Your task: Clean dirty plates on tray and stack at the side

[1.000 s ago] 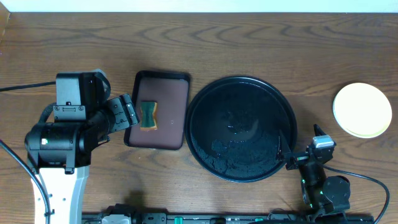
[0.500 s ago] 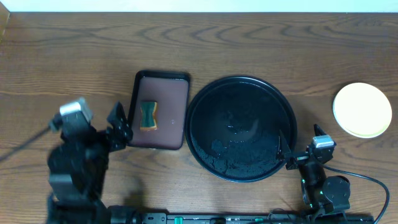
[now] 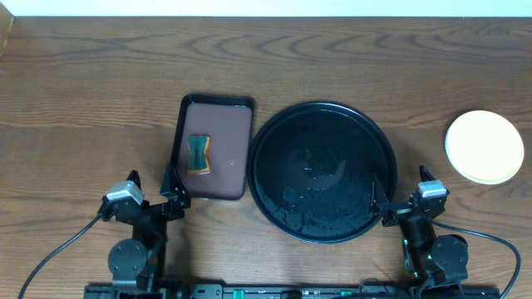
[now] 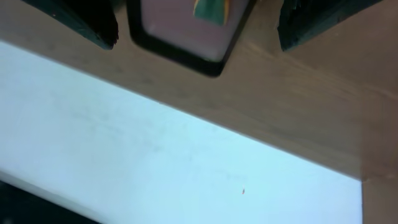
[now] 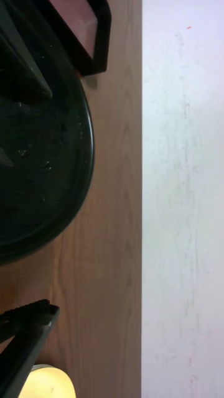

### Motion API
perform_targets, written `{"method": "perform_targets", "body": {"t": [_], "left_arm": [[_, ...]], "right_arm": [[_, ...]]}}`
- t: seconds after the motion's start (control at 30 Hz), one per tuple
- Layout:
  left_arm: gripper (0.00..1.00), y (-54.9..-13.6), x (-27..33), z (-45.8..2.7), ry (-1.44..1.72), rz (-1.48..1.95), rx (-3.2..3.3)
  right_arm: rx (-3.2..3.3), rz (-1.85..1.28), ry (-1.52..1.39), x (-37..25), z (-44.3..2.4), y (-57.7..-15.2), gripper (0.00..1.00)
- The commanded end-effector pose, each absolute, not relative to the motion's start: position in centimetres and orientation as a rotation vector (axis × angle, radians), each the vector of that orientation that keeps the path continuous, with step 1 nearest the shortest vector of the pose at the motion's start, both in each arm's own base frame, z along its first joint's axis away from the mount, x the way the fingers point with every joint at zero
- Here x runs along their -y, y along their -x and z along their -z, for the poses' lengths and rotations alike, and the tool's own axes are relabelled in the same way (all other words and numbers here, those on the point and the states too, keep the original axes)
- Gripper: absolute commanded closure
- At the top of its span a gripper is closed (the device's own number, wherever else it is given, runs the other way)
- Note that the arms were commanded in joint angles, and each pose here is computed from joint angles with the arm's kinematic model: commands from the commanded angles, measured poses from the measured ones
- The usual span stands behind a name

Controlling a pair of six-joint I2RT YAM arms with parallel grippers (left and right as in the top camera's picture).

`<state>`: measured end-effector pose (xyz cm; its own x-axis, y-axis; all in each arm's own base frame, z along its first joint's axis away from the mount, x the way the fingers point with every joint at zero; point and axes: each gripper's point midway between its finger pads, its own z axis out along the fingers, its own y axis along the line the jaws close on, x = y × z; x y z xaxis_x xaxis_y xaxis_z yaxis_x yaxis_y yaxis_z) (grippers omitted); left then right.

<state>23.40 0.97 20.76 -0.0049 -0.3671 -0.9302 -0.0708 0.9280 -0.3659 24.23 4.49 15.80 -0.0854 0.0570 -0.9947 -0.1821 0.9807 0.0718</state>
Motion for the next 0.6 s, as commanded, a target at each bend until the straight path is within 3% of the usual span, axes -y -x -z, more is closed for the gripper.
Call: {"method": "perform_targets", "body": {"t": [0.0,0.17,0.57], "left_arm": [[0.17,-23.9,-1.3,-19.8,0.362,0.236,-1.539],[0.16,-24.5,-1.2,-14.7,0.378,0.219,-1.646],[0.16,-24.3,-1.2,-13.7,0.384,0.212,-1.687]], "right_arm": [[-1.646,-0.196,0.076,-4.1,-15.7,-24.3,0.01],[-1.646,-0.195,0.075,-4.1,-15.7,-24.3,0.01],[-1.648,-0.195,0.076,-4.2,-15.7,-24.3,0.01]]}}
